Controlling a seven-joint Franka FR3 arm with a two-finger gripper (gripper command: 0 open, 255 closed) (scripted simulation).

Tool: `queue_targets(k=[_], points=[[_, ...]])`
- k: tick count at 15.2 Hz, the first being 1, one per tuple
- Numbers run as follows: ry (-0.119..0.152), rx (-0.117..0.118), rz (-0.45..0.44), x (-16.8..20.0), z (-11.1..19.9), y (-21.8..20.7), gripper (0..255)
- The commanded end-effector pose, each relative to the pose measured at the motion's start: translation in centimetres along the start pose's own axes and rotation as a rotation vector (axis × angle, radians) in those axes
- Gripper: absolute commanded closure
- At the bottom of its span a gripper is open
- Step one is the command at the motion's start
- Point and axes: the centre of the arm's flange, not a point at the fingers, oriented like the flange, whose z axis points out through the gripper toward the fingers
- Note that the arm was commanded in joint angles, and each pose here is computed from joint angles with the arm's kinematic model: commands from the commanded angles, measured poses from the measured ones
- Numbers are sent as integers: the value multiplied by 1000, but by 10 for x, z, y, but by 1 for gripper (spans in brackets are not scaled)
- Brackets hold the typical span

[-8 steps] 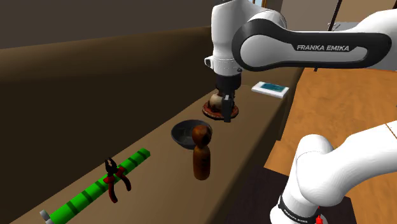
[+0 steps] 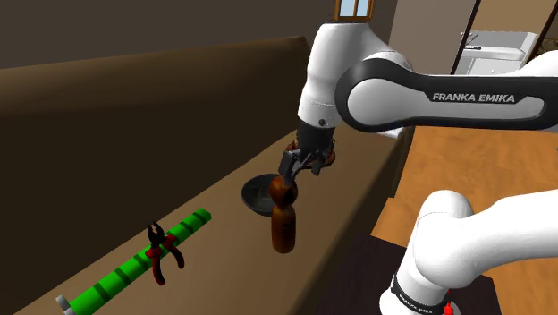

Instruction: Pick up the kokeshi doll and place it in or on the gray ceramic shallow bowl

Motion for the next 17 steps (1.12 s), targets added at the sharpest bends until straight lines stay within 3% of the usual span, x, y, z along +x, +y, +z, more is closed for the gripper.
queue_targets(k=[1,9,17], points=[[66,69,223,-2,9,-14,0],[66,69,223,1,48,-17,0],[66,69,223,1,48,-17,0]])
